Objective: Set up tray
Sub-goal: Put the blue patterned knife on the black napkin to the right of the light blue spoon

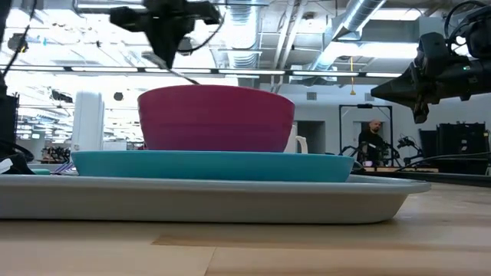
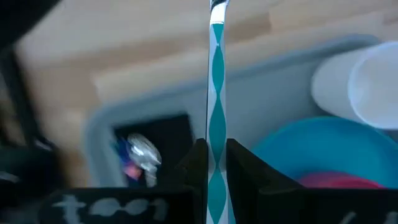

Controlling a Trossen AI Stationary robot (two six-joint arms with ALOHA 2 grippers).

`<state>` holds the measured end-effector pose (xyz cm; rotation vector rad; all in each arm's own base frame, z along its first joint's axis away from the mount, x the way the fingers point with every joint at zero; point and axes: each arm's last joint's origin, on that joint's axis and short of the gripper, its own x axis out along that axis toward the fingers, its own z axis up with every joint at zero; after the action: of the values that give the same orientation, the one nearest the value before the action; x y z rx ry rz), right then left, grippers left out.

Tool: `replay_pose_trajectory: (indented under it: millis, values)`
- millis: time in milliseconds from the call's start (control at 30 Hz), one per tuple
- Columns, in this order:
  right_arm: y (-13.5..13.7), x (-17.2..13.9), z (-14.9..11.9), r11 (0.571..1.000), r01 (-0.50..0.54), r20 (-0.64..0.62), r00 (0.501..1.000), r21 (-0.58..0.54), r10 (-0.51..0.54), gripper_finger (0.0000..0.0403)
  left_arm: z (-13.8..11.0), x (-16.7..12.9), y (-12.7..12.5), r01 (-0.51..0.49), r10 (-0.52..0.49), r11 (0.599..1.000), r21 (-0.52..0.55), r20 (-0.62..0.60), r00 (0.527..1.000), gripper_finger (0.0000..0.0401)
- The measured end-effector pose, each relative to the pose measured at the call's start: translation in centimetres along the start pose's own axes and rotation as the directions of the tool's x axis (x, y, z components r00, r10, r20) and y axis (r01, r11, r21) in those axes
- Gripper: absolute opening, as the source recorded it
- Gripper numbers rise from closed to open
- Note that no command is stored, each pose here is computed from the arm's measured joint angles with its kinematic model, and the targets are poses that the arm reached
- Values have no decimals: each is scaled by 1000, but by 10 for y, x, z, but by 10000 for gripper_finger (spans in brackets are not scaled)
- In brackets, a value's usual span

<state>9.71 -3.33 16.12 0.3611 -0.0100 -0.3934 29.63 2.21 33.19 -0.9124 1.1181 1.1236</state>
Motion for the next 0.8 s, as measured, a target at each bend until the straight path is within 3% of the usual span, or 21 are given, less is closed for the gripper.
replay_pose_trajectory:
  millis: [133,233,567,800]
  values:
    - [0,0,0,1000,0,0,1000,0,0,5,-38,16,13,107,-110,983,-147,-8,994,18]
    - [0,0,0,1000,0,0,1000,0,0,5,-67,36,15,112,-123,972,-205,-41,992,18]
    - [0,0,0,1000,0,0,1000,0,0,5,-141,81,10,6,-36,970,-244,-119,992,18]
    - [0,0,0,1000,0,2,1000,0,0,5,-167,99,17,17,-51,972,-235,-139,989,18]
